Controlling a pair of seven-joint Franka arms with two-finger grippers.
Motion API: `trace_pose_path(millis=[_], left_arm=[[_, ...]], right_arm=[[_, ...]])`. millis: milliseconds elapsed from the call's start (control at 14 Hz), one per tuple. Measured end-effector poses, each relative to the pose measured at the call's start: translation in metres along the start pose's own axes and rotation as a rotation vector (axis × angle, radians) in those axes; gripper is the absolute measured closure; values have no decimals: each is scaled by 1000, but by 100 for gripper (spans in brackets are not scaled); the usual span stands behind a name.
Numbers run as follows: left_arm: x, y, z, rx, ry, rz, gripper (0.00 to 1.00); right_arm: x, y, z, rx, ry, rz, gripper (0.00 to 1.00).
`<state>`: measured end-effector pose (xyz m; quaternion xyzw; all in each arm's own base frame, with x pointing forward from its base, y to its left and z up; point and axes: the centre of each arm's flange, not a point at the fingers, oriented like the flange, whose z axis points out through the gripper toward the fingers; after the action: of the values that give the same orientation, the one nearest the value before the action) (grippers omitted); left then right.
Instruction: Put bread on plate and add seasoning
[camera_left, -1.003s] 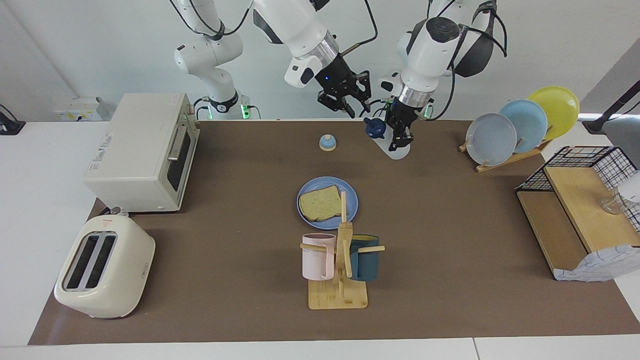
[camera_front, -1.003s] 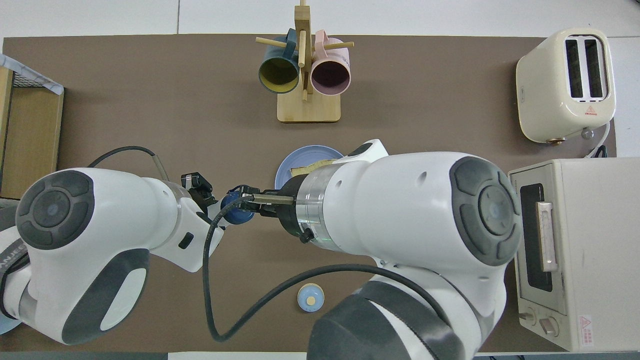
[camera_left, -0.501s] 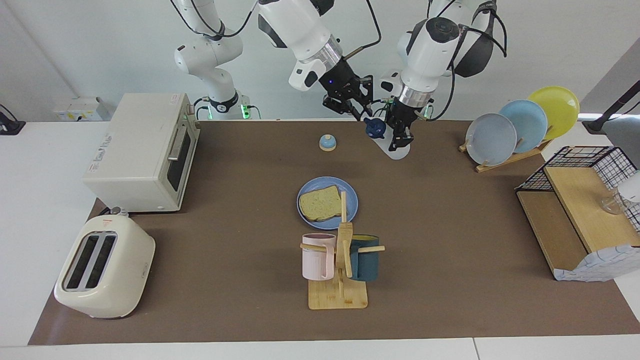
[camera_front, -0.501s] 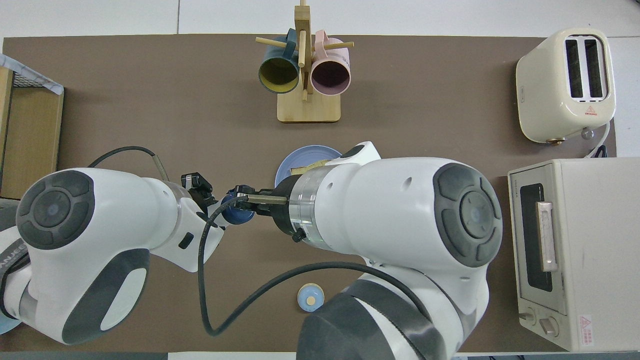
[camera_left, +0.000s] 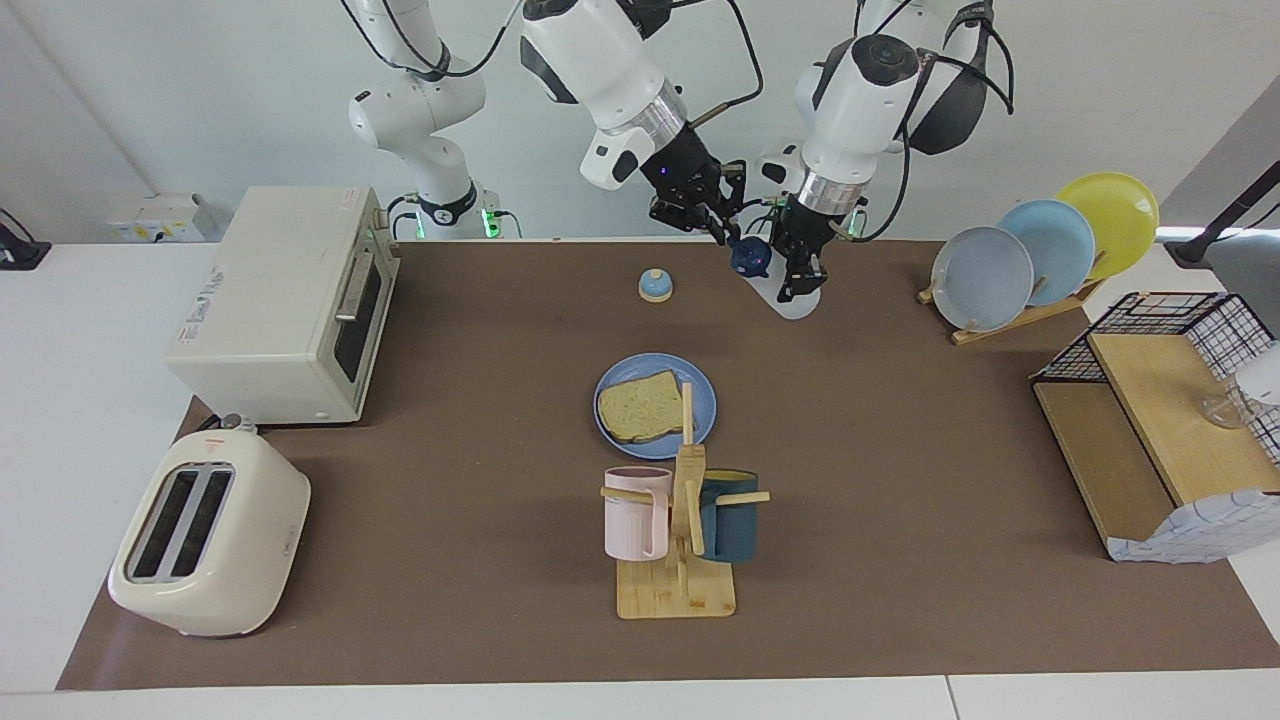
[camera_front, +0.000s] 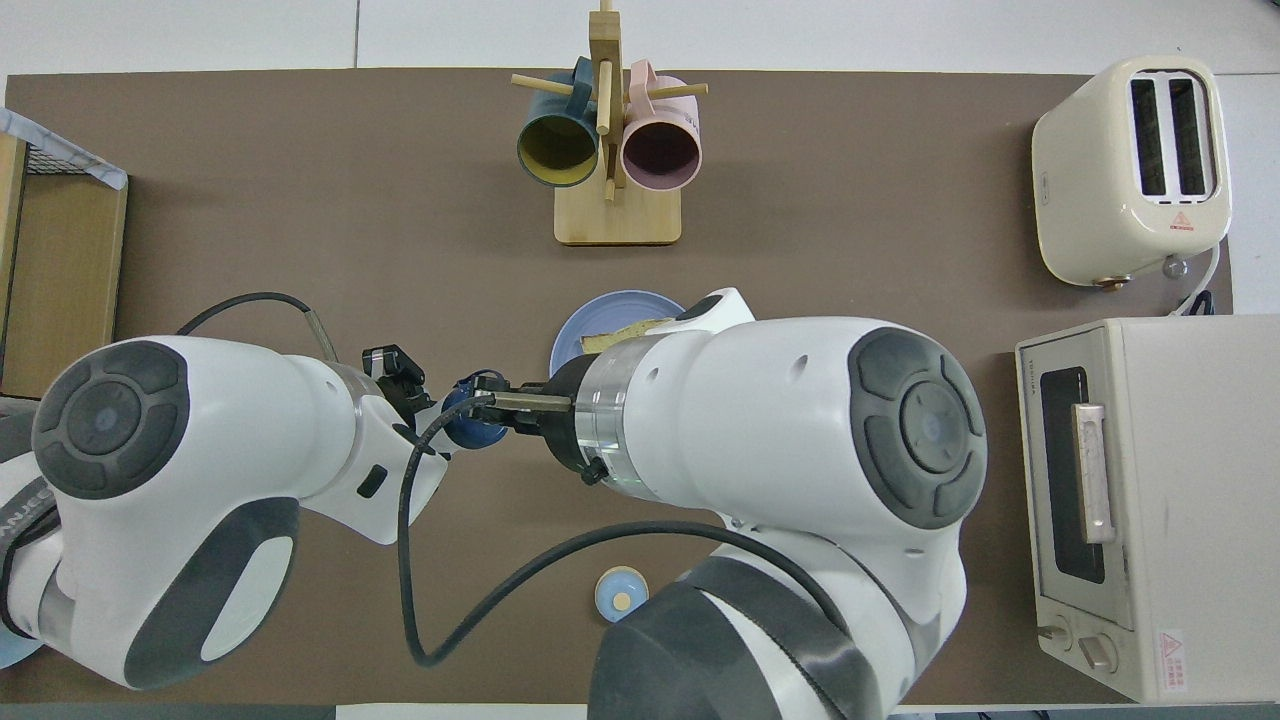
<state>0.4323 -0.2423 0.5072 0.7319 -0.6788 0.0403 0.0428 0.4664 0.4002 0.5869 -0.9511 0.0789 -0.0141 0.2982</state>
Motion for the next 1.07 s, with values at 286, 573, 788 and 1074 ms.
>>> trace_pose_path(millis=[286, 573, 788, 1074], left_arm=[[0, 0, 1, 0, -2, 0, 55], [-1, 0, 1, 0, -6, 0, 55], [-1, -1, 1, 3, -5, -1, 55], [-1, -2, -2, 14, 3, -4, 55]], right_arm=[[0, 0, 0, 1, 0, -1, 87], [0, 0, -1, 2, 1, -1, 96], [1, 0, -2, 5, 5, 19, 96], [12, 6, -9, 53, -5, 124, 96]])
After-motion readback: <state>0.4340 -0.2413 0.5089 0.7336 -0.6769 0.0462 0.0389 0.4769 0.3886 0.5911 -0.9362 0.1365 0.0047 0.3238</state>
